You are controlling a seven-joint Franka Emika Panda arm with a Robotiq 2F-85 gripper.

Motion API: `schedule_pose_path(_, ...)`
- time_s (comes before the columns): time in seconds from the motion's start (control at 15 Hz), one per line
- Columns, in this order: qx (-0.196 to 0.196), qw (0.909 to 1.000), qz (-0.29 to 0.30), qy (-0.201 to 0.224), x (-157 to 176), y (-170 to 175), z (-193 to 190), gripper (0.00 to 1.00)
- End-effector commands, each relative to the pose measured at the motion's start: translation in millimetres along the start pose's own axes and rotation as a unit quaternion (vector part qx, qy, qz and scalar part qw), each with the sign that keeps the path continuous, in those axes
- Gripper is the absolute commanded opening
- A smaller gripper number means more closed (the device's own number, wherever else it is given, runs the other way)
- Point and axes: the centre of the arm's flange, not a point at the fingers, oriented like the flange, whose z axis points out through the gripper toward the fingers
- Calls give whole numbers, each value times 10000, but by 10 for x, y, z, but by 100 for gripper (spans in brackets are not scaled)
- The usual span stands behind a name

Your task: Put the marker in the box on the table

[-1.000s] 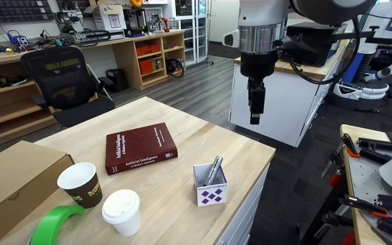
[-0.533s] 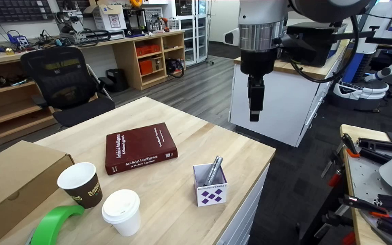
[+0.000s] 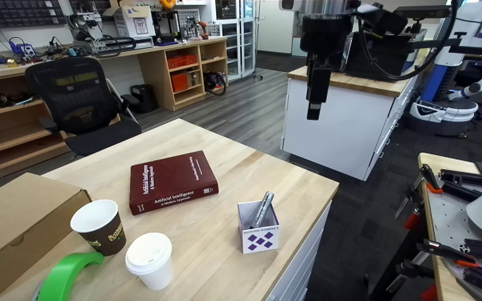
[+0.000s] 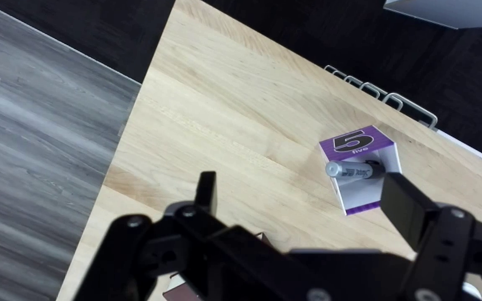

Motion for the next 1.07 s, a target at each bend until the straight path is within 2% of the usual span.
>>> schedule_pose_path(0.0,13,9996,288,57,-11,146,-263,100)
schedule_pose_path(0.53,-151,9963,839,95,-45,852,-251,100)
schedule_pose_path(0.8,-183,9946,1020,82,-141,1017,-253,100)
schedule_pose_path(0.87,-85,9957,908,147,-21,968,-186,100)
schedule_pose_path(1.0,-92,9955,936,144,-26,1001,-184,100)
